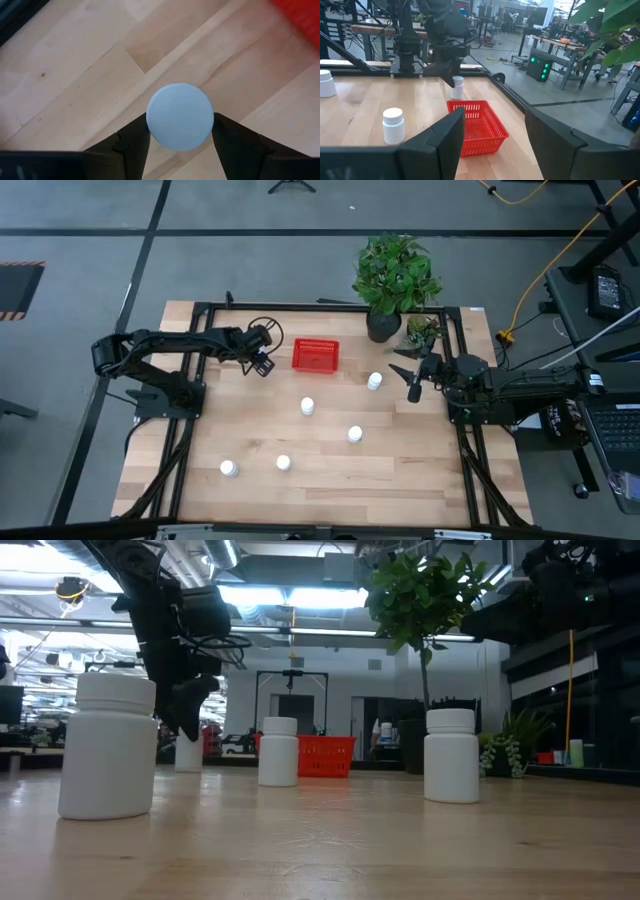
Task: Pick and place pill bottles into a basket
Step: Put the white pill bottle into the red bin
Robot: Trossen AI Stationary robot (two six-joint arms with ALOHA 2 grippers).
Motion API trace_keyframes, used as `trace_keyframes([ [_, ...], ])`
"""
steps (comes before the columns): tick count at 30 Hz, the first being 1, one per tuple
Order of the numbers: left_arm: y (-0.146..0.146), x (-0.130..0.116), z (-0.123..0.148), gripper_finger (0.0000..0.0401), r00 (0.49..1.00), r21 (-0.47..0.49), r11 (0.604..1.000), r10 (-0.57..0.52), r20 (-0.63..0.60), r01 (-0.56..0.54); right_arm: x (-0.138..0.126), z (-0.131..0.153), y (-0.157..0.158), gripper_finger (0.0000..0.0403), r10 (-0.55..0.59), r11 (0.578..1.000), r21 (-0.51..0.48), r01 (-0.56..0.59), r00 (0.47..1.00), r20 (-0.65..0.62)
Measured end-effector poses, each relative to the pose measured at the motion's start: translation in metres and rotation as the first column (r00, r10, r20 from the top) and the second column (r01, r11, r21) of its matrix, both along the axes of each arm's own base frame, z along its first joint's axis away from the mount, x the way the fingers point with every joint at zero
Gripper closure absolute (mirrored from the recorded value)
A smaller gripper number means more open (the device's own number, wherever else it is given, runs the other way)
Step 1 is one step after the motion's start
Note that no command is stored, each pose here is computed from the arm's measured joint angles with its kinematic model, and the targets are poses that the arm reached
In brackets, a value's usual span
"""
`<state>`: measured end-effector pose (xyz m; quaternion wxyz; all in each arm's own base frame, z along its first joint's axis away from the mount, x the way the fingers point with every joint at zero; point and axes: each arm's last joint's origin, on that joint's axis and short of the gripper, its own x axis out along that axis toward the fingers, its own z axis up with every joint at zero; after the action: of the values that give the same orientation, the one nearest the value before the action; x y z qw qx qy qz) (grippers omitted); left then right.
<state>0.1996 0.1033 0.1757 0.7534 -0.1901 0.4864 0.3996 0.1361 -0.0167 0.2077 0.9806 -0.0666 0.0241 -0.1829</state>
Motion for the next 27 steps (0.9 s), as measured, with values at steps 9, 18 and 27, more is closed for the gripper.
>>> trace_keyframes([
  [9, -0.0009, -0.0016, 0.0056, 0.02, 1.0, 0.007, 1.0, -0.004, 0.028, 0.004, 0.0, 0.0, 0.0, 0.0192, 0.0, 1.0, -0.007, 0.0, 1.0, -0.003],
  [18, -0.0016, -0.0007, 0.0055, 0.023, 0.999, -0.017, 1.0, -0.025, 0.042, 0.026, 0.0, 0.0, 0.0, 0.0192, 0.0, 1.0, -0.007, 0.0, 1.0, -0.003],
  [27, -0.0024, 0.0004, 0.0056, 0.0242, 0.997, -0.044, 0.997, -0.057, 0.057, 0.06, 0.0, 0.0, 0.0, 0.0192, 0.001, 1.0, -0.007, -0.001, 1.0, -0.003],
])
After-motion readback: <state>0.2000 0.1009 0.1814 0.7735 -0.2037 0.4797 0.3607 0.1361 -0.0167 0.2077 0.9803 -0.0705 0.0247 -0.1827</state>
